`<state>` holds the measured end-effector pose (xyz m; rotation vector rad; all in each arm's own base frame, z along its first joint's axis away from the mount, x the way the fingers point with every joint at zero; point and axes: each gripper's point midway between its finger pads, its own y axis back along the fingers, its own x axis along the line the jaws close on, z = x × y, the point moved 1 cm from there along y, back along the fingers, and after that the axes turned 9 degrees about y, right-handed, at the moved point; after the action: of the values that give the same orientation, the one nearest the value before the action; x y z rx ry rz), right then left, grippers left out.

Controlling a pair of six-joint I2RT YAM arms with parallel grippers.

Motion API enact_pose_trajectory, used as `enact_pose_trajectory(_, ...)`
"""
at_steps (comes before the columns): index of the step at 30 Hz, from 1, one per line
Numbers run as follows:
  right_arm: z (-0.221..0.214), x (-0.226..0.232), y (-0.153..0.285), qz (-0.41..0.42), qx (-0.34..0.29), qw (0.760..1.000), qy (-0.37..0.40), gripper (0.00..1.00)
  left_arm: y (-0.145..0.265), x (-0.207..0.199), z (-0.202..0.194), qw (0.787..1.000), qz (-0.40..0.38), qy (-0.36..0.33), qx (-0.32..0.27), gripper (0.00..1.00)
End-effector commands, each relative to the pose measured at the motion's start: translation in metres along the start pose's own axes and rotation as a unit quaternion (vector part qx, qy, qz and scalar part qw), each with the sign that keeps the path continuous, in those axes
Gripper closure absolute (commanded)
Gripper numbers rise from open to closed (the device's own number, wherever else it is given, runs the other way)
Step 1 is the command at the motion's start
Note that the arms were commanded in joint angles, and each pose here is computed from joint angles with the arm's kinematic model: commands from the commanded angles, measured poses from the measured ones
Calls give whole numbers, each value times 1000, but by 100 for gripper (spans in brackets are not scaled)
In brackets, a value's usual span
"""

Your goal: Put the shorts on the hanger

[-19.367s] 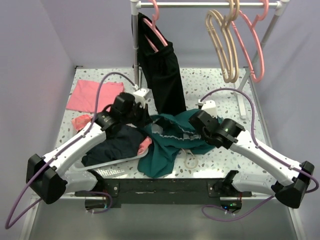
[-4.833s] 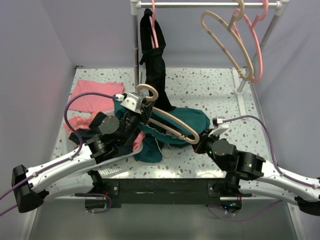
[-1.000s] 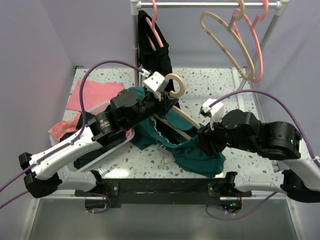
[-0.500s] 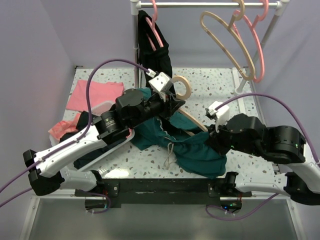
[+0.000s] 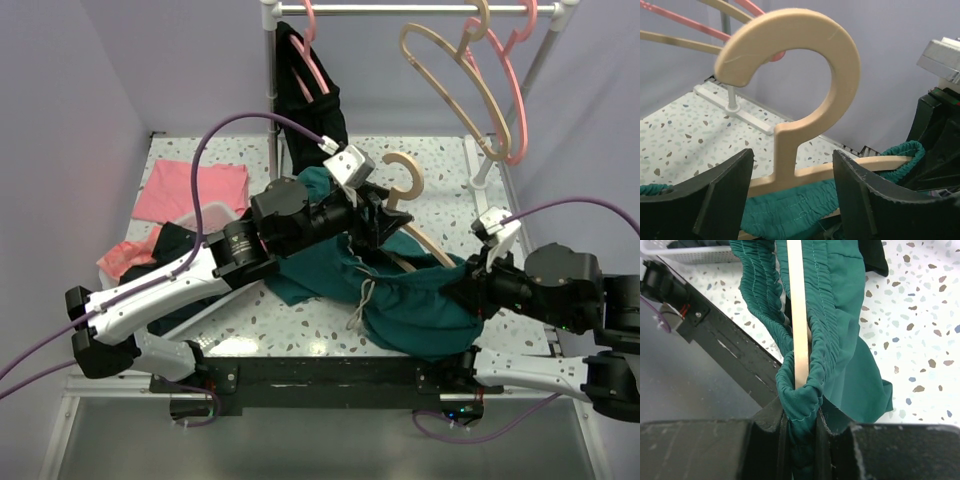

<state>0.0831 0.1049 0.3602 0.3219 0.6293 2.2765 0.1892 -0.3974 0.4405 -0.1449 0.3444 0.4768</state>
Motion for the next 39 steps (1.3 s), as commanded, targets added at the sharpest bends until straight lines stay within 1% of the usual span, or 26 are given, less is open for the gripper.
enact_pose_trajectory(1,-19,-15,19,-18,18,1000,-11,100,4,-14,42,998,-11,14,-55,24)
enact_pose_trajectory(2,-21,-15,20,-17,20,1000,-11,100,4,-12,45,998,-2,14,-59,20)
enact_pose_trajectory(3,-22,-15,20,-15,19,1000,-11,100,6,-10,47,998,2,11,-62,14)
enact_pose_trajectory(7,-30,-14,22,-8,31,999,-8,100,16,2,60,996,45,7,-80,10)
enact_pose_trajectory(8,-34,-13,22,-6,43,999,-5,100,20,15,66,992,81,9,-95,9)
enact_pose_trajectory(9,-36,-12,22,-2,45,999,-7,100,24,19,74,990,96,11,-107,8)
enact_pose_trajectory(12,-46,-7,18,10,68,998,-2,100,20,44,92,983,133,24,-127,8)
enact_pose_trajectory(13,-49,-6,17,12,74,997,-1,100,17,50,92,982,142,23,-120,9)
enact_pose_trajectory(16,-59,-1,13,23,94,995,2,100,0,52,105,982,140,6,-126,9)
enact_pose_trajectory(20,-63,1,10,27,100,995,3,100,-24,59,112,983,134,-2,-128,9)
enact_pose_trajectory(21,-64,1,9,28,101,994,3,100,-38,62,110,983,133,2,-123,9)
enact_pose_trajectory(23,-65,2,9,29,103,994,3,100,-51,68,104,986,125,7,-113,10)
enact_pose_trajectory(24,-65,1,9,28,101,994,1,100,-64,73,95,987,123,14,-105,10)
enact_pose_trajectory(26,-66,1,9,29,100,995,1,100,-74,77,91,988,111,20,-106,10)
enact_pose_trajectory(27,-67,1,9,29,100,995,-2,100,-83,83,83,988,115,26,-102,11)
enact_pose_trajectory(29,-68,0,10,27,99,995,-3,100,-88,94,82,986,121,33,-108,11)
enact_pose_trajectory(31,-67,0,12,27,96,995,-7,100,-98,106,71,985,129,46,-103,11)
enact_pose_trajectory(34,-67,-3,15,22,96,995,-9,100,-104,128,59,982,153,55,-96,12)
enact_pose_trajectory(37,-66,-4,17,20,91,996,-12,100,-100,151,47,974,198,58,-94,12)
enact_pose_trajectory(39,-65,-5,17,16,89,996,-15,100,-91,170,36,964,244,55,-92,12)
